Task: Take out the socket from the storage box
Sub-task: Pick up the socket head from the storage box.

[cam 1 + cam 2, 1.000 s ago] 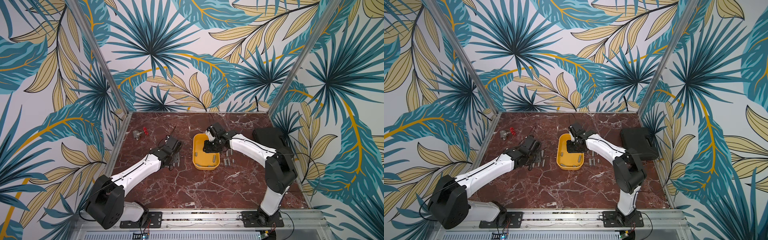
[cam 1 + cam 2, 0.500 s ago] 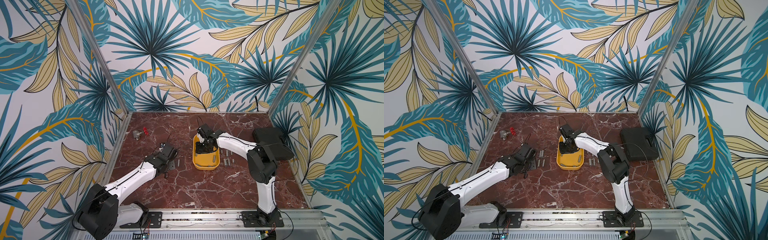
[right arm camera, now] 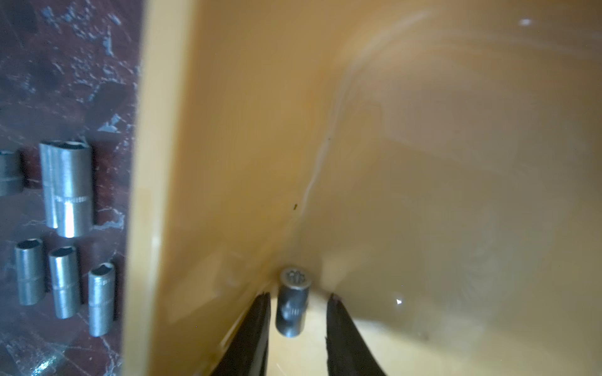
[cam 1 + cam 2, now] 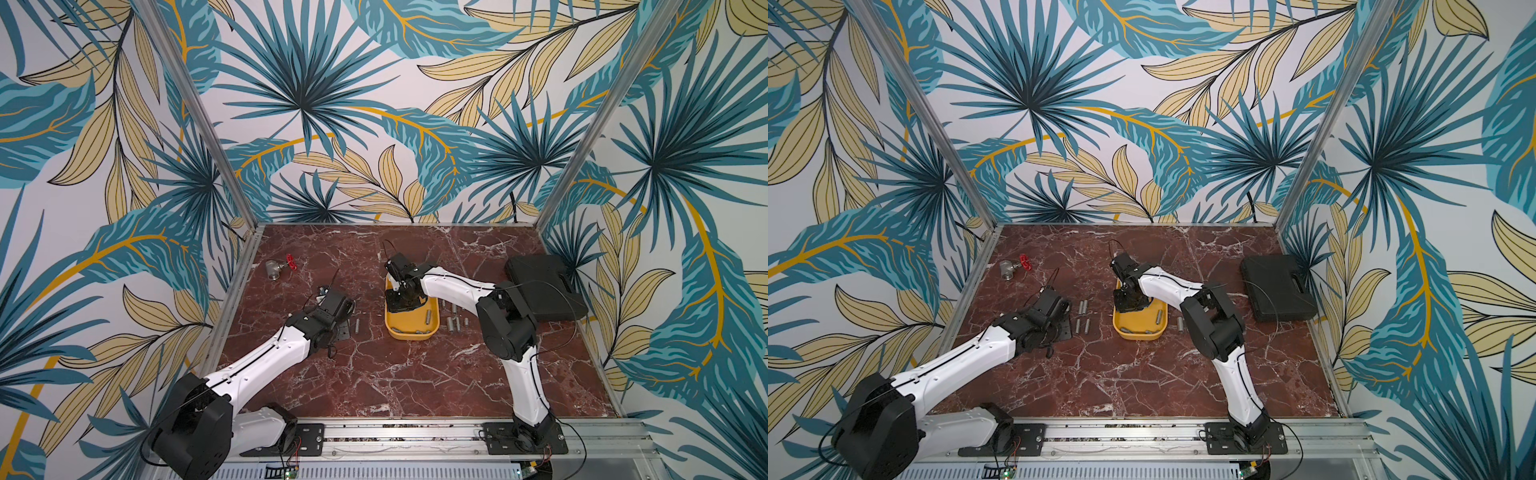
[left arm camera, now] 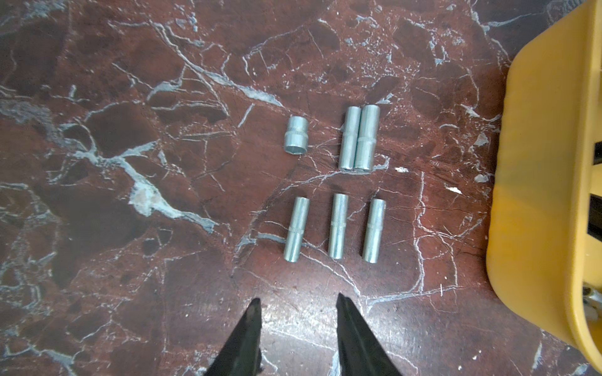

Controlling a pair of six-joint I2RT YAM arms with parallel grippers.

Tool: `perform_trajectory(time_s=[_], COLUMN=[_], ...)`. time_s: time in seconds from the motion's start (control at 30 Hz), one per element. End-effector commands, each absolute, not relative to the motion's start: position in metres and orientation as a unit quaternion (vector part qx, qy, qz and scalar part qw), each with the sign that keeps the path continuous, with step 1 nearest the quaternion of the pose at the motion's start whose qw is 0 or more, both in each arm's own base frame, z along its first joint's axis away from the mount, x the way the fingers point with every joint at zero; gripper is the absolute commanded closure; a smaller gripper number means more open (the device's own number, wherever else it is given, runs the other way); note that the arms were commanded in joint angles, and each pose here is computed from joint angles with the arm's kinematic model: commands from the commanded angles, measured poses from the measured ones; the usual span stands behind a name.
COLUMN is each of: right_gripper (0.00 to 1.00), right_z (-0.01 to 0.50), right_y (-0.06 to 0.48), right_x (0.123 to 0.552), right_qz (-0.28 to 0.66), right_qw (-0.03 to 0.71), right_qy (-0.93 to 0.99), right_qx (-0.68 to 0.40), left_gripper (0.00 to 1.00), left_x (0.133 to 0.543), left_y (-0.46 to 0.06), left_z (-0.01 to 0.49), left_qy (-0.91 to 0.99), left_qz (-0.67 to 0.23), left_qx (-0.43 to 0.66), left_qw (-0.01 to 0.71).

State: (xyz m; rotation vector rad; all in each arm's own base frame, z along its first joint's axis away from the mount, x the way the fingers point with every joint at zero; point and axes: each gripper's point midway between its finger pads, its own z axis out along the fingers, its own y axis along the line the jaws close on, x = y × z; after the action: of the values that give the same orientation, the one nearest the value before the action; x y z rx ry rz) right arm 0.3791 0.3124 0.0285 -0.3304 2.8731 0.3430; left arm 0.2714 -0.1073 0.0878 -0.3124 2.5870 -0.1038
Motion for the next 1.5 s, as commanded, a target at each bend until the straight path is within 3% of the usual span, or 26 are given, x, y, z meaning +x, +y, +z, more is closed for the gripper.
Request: perform_trajectory(time_s=[0.0,0.23,0.5,0.9,1.17,1.47], right_gripper=[0.69,0.78,0.89,0.91,0.91,0.91], right_z=[0.008,0.000,0.018,0.117,0.140,0.095], right_y=[0.297,0.280,0.295,0.269,0.195,0.139], right_x=[0.368,0.364,0.374,0.390,0.357,0.295], right_qz=[0.063,0.021,0.064,0.126,0.124,0.088], right_qw=[0.087,0.085,0.105,0.188,0.208,0.159], right_qy=[0.986,0.986,0.983,0.969,0.970,0.983], right_qx=[-0.131,-0.144,-0.136,-0.100,-0.033,0.016], left_gripper=[0.59,0.59,0.58,0.58,0.58,0.58], left_x=[0.268,0.271,0.270,0.264,0.271,0.277], left_y=[-0.101,-0.104,-0.104,-0.099,-0.110,-0.118], left_z=[0.082,0.079,0.079,0.089,0.090,0.091], left_qy=[0.956,0.955,0.958,0.951,0.951,0.950], left_qz=[-0.034,-0.039,-0.034,-0.045,-0.066,-0.081], left_qx=[-0.123,-0.126,-0.126,-0.148,-0.145,-0.143], left_qw=[0.266,0.265,0.256,0.267,0.266,0.267])
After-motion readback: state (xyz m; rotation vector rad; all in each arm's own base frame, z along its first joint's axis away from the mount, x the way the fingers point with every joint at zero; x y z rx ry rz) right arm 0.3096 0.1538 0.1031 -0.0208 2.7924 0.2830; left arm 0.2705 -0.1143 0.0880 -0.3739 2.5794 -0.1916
